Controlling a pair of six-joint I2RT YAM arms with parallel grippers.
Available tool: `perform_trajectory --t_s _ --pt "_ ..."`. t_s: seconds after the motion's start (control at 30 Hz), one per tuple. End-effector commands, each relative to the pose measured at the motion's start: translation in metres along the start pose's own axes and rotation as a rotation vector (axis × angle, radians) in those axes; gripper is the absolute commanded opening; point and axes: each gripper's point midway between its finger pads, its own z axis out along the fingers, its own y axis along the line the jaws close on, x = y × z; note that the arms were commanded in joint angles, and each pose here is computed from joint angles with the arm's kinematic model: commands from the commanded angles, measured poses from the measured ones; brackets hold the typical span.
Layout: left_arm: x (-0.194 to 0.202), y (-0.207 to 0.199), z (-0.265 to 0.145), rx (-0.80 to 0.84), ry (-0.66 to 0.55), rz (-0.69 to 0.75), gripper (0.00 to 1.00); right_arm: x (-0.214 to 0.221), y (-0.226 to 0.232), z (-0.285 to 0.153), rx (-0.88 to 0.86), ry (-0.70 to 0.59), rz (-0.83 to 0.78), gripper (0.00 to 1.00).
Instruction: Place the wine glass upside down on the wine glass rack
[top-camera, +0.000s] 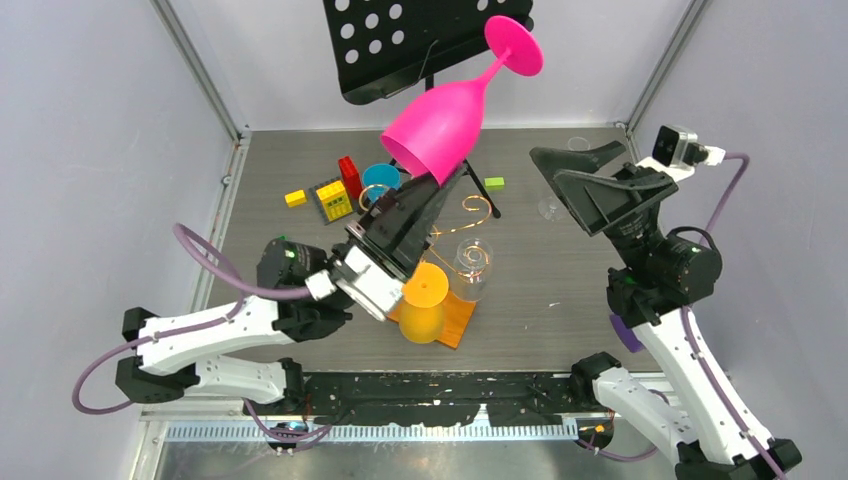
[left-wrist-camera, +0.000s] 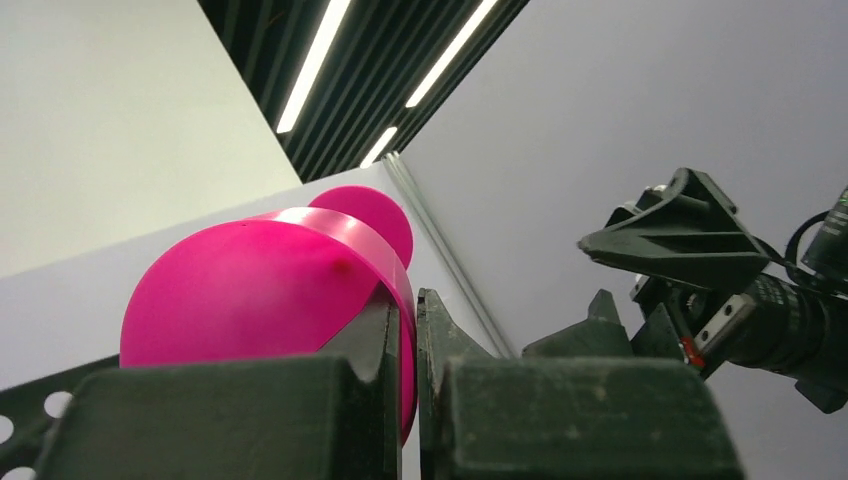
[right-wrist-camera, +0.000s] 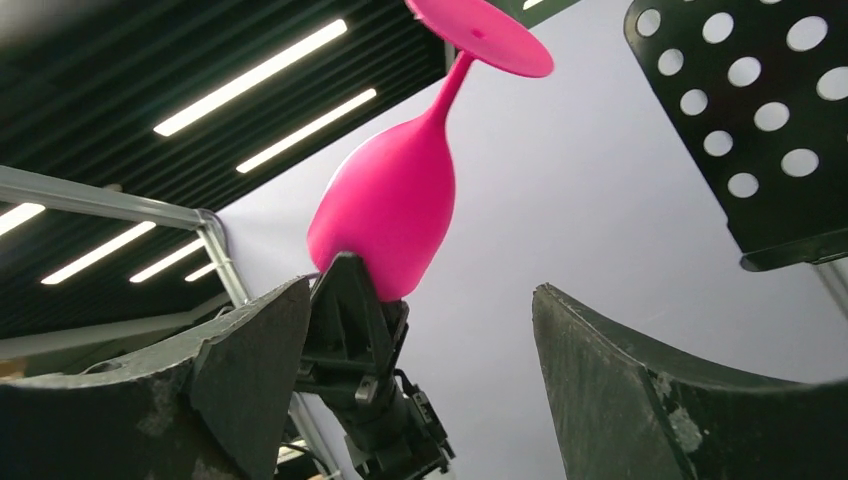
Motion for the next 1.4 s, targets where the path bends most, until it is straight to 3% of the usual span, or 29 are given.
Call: perform_trajectory --t_s 0.0,0.27,0.6,1.03,1.3,1.37 --pt "-0.015 -0.009 0.002 -0.012 -0.067 0.226 0.00 -0.013 0.016 0.013 -0.098 -0.061 0.130 0.87" --pt "0.012 -0.061 -0.008 0.093 -0.019 0.418 0.00 -0.014 0.012 0.020 -0.103 -0.059 0.226 0.83" --pt "0.036 -0.082 -0.004 0.129 0.036 0.608 0.00 -0.013 0.011 0.015 -0.089 -0.059 0.262 0.68" --pt "0.051 -0.092 -0.006 0.155 0.076 0.675 0.00 -0.008 0.015 0.014 -0.123 -0.028 0.297 0.54" --pt "0.052 -0.104 -0.018 0.199 0.042 0.643 0.00 -0.004 0.007 0.016 -0.123 -0.016 0.334 0.58" --pt "0.055 -0.106 -0.020 0.202 0.048 0.647 0.00 -0.004 0.007 0.016 -0.123 -0.018 0.333 0.53"
